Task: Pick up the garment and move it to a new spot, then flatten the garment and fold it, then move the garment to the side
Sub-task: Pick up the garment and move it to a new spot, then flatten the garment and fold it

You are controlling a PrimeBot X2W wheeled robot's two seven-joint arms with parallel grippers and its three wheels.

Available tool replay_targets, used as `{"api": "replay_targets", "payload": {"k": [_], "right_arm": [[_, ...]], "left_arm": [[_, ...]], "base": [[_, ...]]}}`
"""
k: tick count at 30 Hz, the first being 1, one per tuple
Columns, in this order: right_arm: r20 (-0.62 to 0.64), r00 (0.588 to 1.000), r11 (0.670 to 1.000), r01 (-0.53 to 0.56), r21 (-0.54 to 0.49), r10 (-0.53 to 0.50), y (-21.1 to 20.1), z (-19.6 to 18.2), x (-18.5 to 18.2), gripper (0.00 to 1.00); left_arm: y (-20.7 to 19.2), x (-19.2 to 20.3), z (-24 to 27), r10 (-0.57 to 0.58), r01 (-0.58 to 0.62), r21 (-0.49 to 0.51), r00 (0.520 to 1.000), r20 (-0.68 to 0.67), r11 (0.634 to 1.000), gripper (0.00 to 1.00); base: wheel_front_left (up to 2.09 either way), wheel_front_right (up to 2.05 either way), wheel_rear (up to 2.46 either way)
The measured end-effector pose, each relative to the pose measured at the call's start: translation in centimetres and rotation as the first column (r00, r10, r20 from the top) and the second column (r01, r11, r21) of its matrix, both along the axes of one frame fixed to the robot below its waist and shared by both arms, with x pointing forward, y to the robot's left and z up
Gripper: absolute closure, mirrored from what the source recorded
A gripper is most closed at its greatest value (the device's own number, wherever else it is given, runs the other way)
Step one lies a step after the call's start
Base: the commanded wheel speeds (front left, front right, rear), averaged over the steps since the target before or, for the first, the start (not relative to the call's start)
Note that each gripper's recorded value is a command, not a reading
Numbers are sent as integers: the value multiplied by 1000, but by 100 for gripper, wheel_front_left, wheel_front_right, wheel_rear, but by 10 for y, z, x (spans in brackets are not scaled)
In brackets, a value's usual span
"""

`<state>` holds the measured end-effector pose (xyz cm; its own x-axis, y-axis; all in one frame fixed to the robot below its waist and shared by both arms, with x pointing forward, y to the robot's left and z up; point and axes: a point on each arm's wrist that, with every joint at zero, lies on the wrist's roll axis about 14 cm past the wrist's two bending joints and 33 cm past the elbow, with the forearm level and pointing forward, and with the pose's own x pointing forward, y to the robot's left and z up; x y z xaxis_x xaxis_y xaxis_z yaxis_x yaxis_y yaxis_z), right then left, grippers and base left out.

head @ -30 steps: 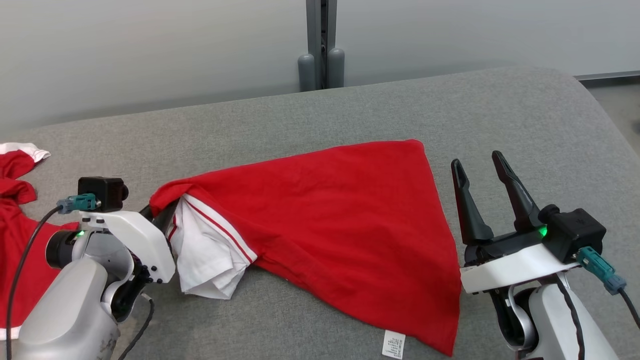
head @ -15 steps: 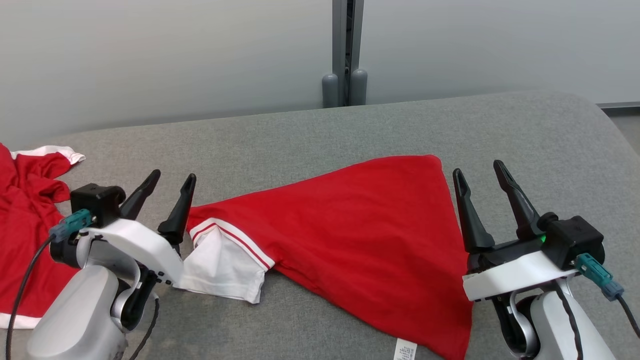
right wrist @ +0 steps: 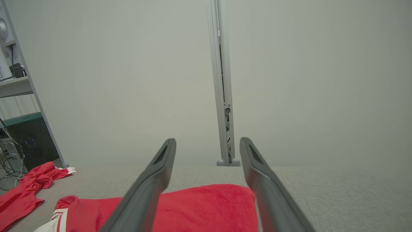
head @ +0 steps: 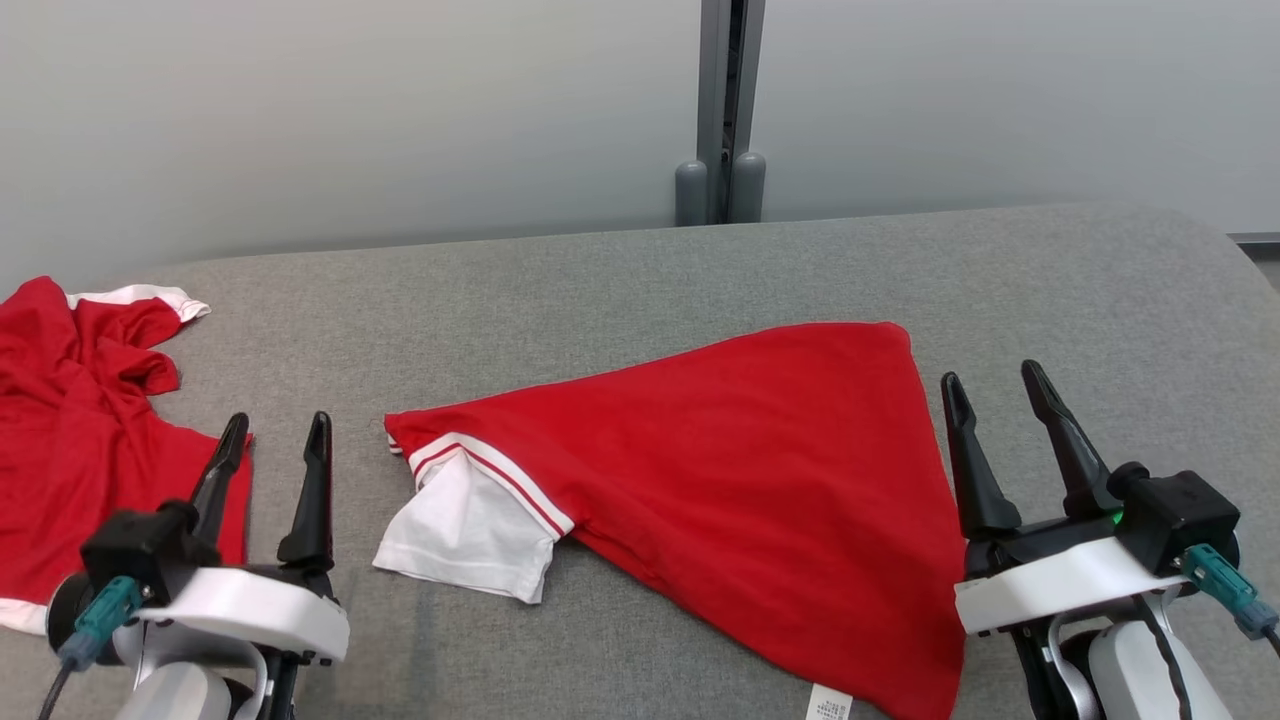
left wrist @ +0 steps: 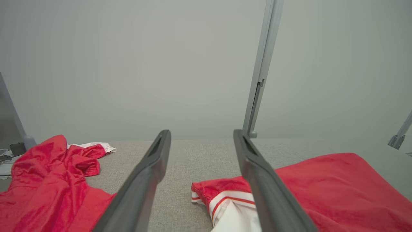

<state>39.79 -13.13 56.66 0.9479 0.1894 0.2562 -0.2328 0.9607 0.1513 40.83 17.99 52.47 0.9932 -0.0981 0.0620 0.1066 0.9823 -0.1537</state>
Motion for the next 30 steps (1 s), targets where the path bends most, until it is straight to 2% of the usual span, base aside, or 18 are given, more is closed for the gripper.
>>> {"api": "replay_targets", "payload": {"k": [2, 12, 30], "right_arm": [[-9, 1000, 1000, 11, 5, -11, -4, -3, -1, 0], [-42, 998, 998, 56, 16, -56, -19, -15, -4, 0], [-49, 997, 998, 55, 7, -54, -20, -17, -7, 0]], "left_arm": [[4, -11, 2, 41, -40, -5, 999, 16, 999, 0], [-7, -43, -20, 70, -71, -27, 997, -29, 997, 0], [-12, -48, -13, 64, -63, -39, 998, 10, 997, 0]], "base": [[0, 0, 0], [0, 0, 0], [0, 0, 0]]}}
